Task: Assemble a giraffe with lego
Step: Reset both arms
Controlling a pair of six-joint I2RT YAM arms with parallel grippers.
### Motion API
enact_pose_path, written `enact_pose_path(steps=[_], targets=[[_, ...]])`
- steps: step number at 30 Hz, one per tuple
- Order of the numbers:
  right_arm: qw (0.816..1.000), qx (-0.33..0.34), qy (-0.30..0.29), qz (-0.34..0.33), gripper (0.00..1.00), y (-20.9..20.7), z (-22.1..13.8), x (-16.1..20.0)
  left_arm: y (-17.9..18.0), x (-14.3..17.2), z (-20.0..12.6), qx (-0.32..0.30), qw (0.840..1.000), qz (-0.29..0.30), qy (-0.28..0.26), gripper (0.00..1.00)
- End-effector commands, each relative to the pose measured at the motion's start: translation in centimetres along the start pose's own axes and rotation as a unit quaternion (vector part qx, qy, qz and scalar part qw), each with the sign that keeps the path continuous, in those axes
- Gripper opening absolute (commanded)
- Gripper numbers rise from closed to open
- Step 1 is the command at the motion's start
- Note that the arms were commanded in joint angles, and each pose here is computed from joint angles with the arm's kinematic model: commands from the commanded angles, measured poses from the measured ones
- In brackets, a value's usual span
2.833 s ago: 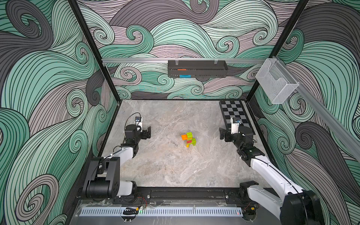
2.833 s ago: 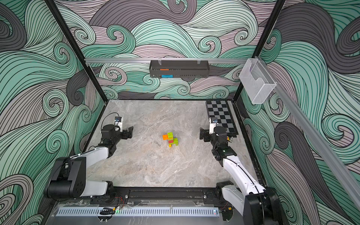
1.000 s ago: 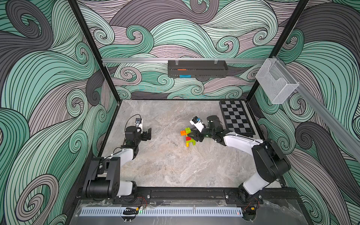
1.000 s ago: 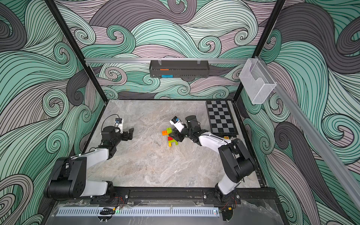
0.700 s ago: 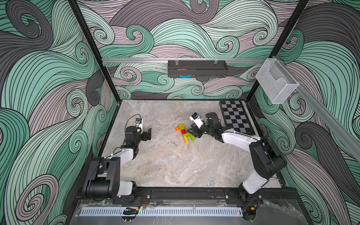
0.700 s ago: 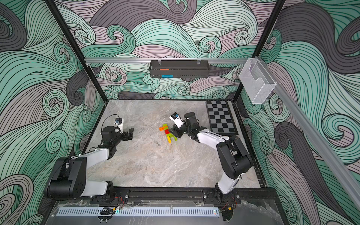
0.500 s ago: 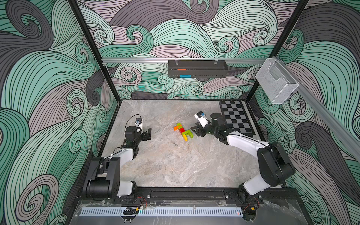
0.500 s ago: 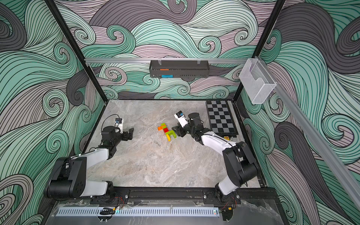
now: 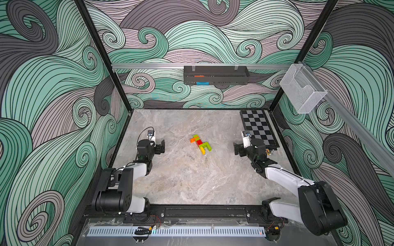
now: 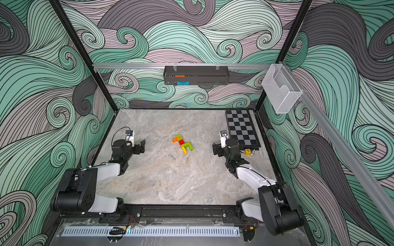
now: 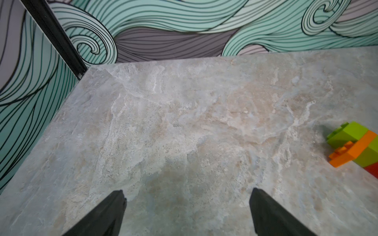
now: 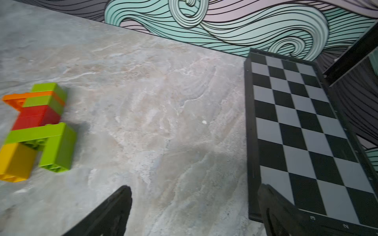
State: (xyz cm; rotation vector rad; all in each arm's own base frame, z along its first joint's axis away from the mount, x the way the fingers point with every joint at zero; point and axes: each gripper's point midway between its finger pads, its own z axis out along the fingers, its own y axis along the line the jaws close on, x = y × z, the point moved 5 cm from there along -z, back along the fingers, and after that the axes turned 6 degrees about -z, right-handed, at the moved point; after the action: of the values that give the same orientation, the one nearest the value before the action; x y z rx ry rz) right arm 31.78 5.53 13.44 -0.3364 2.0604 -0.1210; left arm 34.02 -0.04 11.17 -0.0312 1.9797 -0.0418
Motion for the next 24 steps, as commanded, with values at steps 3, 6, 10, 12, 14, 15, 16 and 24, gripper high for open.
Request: enact_pose_path(steps=[3,6,10,12,14,15,16,24], targets=[[0.996,0.059,-0.065,0.016,0.99,-2.6,0.7,-0.8,1.1,0.2,0.4,-0.040,0.999,-0.015,-0.018,0.99],[0.994,0.063,-0.089,0.018,0.99,-2.9,1.7,-0.4,2.0,-0.2,1.5,-0.074,0.997,-0.031,0.002,0.99],[0.993,0.051,-0.097,0.034,0.99,-3.3,3.2,0.8,2.6,-0.3,1.6,-0.080,0.995,-0.051,0.018,0.99],[0.992,0.057,-0.097,0.064,0.99,-4.3,3.4,1.9,2.6,-0.2,1.6,-0.078,0.995,-0.053,0.020,0.99],[0.990,0.063,-0.094,0.080,0.99,-4.9,3.5,1.9,2.7,-0.2,1.7,-0.079,0.995,-0.053,0.020,0.99],[0.992,0.063,-0.077,0.083,0.99,-5.0,3.7,2.0,2.7,-0.3,1.6,-0.079,0.995,-0.053,0.019,0.99],[0.991,0.065,-0.086,0.082,0.99,-5.0,3.6,2.0,2.7,-0.3,1.7,-0.079,0.995,-0.053,0.019,0.99],[0.991,0.063,-0.087,0.080,0.99,-4.9,3.6,2.0,2.7,-0.3,1.6,-0.079,0.995,-0.053,0.019,0.99]])
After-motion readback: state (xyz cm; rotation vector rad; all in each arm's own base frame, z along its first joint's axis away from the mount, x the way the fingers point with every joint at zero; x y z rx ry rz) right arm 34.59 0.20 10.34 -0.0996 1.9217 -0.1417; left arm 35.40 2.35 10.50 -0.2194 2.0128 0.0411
